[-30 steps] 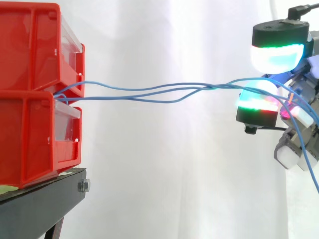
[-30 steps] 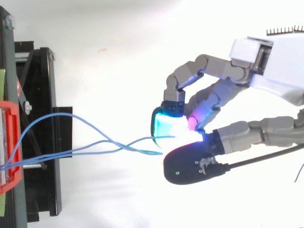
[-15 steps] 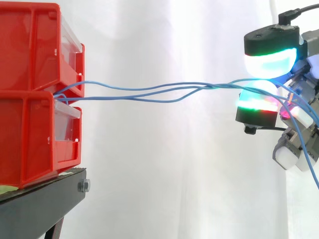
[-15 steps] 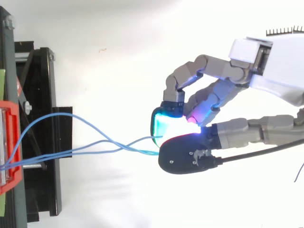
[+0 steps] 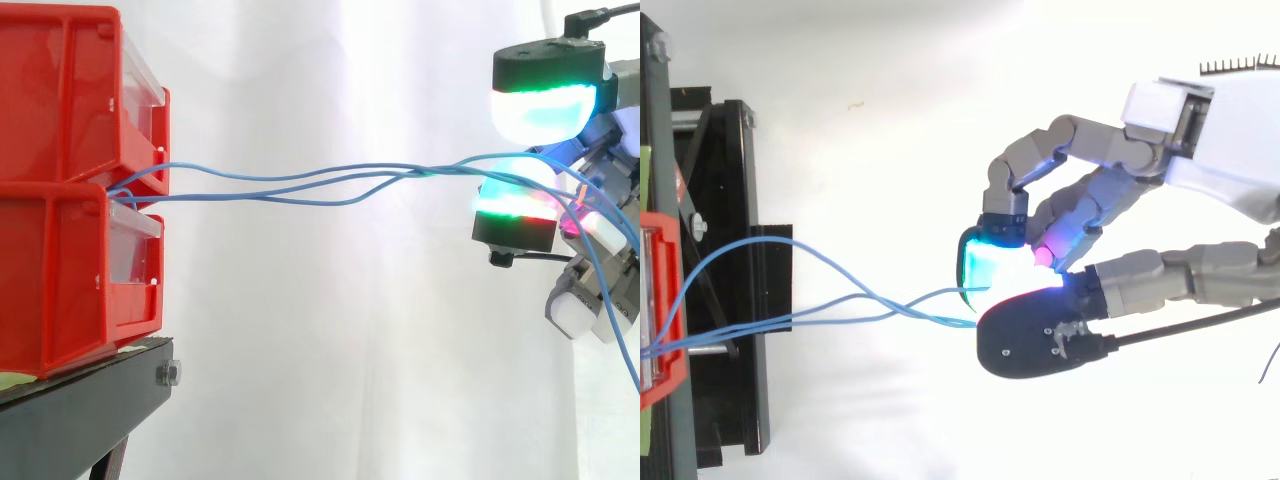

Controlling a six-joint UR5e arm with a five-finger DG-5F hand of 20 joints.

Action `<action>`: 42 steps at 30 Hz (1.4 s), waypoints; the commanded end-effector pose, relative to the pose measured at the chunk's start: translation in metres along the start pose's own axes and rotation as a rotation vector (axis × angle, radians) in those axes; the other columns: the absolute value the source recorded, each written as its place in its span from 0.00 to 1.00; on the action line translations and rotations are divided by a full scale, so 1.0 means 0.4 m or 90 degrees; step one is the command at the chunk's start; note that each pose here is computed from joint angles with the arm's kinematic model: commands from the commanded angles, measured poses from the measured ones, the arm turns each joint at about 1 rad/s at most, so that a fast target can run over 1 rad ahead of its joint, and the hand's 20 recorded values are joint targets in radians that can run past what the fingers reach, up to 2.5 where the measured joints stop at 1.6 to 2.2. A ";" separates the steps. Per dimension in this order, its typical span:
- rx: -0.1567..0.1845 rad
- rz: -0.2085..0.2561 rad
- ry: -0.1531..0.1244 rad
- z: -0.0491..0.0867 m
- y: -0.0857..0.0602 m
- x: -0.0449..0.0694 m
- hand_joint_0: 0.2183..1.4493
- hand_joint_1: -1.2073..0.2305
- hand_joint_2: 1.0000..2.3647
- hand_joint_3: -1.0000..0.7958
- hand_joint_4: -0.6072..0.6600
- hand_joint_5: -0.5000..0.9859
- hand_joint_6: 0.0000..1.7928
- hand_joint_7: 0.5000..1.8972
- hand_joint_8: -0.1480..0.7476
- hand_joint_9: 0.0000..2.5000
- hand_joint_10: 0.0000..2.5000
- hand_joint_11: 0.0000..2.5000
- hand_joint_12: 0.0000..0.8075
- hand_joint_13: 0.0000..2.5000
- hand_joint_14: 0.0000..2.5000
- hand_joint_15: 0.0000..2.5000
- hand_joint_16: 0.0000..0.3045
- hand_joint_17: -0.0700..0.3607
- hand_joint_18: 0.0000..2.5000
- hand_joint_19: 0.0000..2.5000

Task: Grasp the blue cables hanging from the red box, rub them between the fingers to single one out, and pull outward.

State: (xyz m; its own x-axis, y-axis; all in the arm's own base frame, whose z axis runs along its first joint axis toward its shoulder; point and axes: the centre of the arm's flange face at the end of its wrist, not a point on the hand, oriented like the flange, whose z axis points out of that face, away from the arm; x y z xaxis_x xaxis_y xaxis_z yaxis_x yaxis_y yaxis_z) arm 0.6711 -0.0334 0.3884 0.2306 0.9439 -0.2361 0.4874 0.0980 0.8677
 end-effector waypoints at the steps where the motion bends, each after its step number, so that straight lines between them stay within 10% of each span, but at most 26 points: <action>1: 0.000 0.003 0.000 0.001 -0.001 0.001 0.24 0.40 0.00 0.29 0.50 0.27 0.48 0.36 0.46 0.42 0.01 0.24 0.42 0.26 0.01 0.19 0.15 0.41 0.17 0.22; 29: -0.013 0.061 0.016 0.006 0.005 0.009 0.32 0.23 0.02 0.51 0.57 0.30 0.49 0.46 0.48 0.47 0.01 0.25 0.41 0.32 0.01 0.21 0.16 0.41 0.24 0.20; 34: -0.071 0.107 0.054 0.028 0.030 0.033 0.32 0.21 0.02 0.52 0.56 0.30 0.50 0.43 0.47 0.46 0.01 0.24 0.41 0.31 0.01 0.21 0.15 0.41 0.24 0.20; 42: -0.137 0.103 0.057 0.054 0.050 0.052 0.31 0.21 0.01 0.51 0.52 0.30 0.48 0.42 0.41 0.33 0.00 0.13 0.43 0.24 0.01 0.14 0.16 0.41 0.21 0.15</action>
State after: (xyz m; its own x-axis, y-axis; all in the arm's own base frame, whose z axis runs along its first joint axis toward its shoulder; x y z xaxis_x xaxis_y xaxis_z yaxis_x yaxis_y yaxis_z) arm 0.6994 -0.0202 0.3896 0.2174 0.9749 -0.0484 0.2862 -0.0163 0.9580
